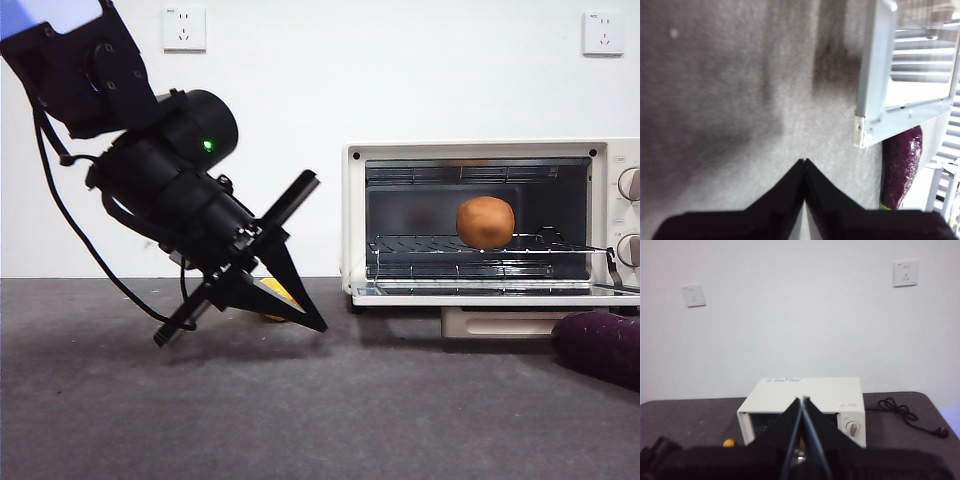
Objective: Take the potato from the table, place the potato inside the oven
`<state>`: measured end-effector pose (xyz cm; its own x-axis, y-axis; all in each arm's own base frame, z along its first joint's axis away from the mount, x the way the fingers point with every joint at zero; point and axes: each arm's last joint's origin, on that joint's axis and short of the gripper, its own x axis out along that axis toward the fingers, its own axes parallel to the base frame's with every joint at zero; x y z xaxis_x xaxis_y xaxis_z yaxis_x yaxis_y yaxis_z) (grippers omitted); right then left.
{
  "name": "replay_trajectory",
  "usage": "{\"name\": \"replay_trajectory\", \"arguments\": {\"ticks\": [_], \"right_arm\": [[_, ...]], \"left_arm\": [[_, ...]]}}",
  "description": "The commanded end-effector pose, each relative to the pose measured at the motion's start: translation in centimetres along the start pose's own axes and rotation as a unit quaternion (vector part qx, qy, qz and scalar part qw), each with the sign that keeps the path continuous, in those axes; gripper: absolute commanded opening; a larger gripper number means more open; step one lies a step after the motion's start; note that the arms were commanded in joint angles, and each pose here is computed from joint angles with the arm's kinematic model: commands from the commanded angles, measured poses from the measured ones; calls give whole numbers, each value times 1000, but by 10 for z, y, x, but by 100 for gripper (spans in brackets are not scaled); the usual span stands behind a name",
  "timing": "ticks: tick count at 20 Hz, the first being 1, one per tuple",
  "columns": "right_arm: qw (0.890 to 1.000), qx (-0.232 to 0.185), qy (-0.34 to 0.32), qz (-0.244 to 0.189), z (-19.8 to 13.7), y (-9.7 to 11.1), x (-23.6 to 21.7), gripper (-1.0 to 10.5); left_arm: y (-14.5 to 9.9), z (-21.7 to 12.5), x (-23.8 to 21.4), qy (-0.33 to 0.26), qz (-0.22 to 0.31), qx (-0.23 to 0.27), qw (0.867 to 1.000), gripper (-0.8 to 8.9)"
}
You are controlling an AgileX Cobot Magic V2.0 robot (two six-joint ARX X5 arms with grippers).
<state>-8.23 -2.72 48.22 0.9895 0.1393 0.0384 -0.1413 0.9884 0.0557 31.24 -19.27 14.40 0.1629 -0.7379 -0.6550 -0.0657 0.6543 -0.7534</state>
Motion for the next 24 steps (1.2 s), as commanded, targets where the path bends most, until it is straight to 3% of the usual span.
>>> {"name": "replay_trajectory", "arguments": {"ticks": [1,12,20,24], "right_arm": [[1000,-4,4,5,-1,0,-3,-8],[1000,-1,17,7,-4,0,-3,-8],[999,-1,25,24,-5,1,-3,-8],[999,3,29,24,-6,1,-3,-8]], "left_arm": [[0,-2,8,1,0,-14,1000,-8],[-6,-1,12,-34,-4,-64,997,-8],[-10,4,21,-25,-22,-68,997,-8],[-27,6,32,-8,-39,-47,998,-8]]}}
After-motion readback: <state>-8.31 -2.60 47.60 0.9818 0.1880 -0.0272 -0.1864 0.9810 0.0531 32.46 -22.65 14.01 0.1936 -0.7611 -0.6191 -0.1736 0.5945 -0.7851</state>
